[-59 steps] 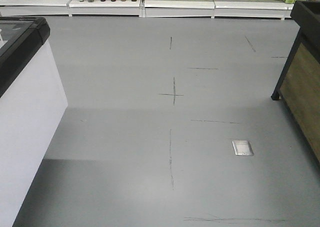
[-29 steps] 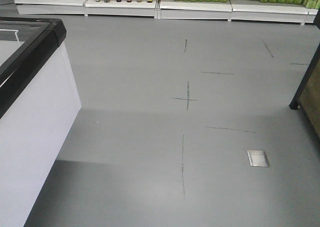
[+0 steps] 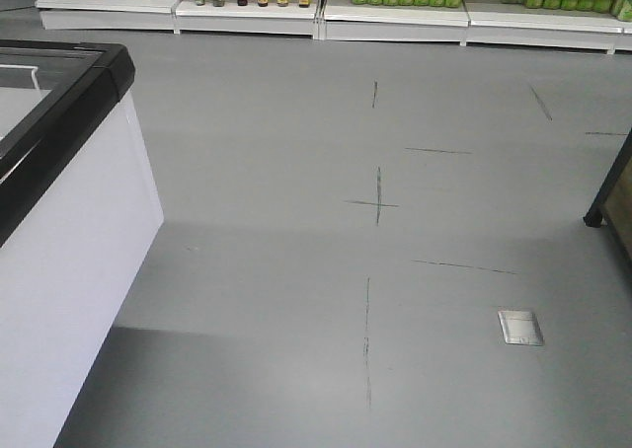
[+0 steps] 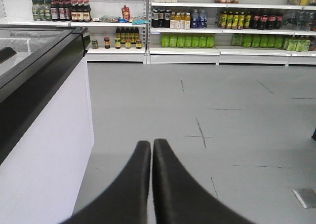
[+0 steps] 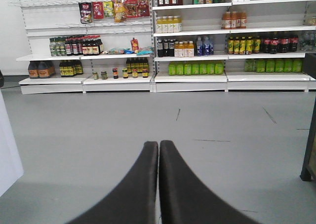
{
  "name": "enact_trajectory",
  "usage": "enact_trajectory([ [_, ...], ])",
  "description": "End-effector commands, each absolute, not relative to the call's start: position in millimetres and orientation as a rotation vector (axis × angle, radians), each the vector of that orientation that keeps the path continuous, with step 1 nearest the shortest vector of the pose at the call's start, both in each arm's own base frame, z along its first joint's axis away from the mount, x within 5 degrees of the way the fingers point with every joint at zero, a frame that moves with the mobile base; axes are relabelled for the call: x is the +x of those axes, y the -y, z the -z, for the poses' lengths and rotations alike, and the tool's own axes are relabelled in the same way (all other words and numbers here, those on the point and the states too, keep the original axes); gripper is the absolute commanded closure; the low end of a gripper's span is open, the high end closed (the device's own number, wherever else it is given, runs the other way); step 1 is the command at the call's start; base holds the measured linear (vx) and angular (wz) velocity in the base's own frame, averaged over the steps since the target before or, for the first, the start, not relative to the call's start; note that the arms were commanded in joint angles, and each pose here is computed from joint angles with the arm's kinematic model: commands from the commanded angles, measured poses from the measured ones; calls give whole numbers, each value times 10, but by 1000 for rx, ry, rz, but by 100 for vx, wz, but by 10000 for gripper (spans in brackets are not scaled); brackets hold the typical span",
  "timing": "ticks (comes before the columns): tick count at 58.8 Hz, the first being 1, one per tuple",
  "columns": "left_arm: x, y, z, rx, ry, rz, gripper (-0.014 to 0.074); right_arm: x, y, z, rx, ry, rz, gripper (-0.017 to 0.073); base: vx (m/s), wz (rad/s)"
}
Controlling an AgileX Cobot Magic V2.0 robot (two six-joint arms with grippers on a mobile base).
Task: Pick three apples into basket with both arms
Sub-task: 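Drive the base forward across the store floor toward the fruit tables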
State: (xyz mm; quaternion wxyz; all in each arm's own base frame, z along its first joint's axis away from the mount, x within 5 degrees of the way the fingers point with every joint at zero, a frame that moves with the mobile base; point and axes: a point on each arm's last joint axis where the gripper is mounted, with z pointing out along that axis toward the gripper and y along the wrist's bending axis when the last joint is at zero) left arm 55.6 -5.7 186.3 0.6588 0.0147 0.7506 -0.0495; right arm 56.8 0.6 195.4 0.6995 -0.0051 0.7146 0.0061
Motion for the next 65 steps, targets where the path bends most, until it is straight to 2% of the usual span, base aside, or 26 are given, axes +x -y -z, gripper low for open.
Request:
enact_trajectory([
  [1,542,51,-2020,25,-1591,113,599,563,-10,-1989,-22,-1519,-6,567,10,-4],
  [65,542,51,-2020,25,-1591,113,599,563,-10,-1989,-22,-1518,-6,567,14,-13],
])
